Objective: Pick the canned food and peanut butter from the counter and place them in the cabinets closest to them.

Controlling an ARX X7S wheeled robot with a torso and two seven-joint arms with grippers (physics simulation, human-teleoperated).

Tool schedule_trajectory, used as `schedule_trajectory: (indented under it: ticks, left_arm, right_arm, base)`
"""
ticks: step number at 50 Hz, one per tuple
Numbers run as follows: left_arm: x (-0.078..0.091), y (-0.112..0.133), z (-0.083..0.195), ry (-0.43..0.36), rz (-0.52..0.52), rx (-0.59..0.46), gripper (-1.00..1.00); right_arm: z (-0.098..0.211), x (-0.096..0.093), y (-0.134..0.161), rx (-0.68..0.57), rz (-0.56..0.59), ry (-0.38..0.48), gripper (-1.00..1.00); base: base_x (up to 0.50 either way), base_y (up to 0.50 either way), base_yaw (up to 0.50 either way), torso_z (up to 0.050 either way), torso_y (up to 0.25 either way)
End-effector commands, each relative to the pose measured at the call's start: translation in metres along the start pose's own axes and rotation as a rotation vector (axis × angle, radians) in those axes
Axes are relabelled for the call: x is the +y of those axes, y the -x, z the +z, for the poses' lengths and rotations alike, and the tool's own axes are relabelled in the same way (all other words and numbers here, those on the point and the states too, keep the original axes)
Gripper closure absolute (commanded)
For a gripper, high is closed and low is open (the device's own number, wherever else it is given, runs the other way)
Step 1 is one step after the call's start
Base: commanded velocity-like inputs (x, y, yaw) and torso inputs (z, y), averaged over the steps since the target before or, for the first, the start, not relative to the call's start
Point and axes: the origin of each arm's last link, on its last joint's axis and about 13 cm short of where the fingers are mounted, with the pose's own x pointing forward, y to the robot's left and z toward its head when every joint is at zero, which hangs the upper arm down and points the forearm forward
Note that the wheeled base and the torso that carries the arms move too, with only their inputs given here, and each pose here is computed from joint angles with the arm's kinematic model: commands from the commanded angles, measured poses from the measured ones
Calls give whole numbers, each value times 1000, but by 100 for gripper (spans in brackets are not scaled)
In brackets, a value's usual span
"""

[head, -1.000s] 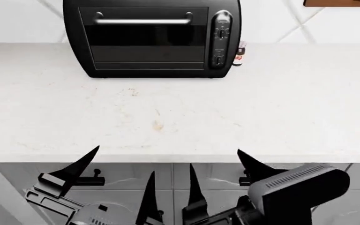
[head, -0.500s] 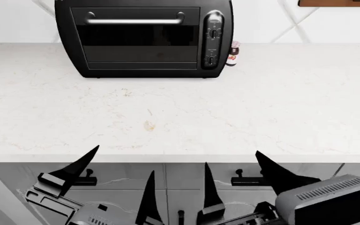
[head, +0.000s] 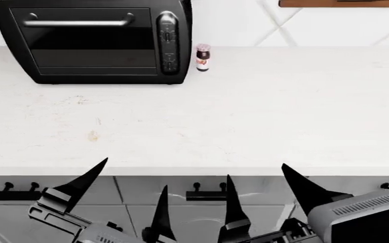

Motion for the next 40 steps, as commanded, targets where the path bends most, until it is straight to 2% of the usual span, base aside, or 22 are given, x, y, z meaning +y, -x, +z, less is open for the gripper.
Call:
schedule_trajectory:
  ticks: [1,40]
  left_arm:
    - [0,-1,0,-1,-1,2,-100]
    - [0,-2,-2,1,-4,9,-100]
  right_arm:
    - [1,0,0,5,3,-5,-100]
    - [0,0,-2,19,10,-10,-100]
  base:
    - [1,-500,0,0,0]
    - [1,-500,0,0,0]
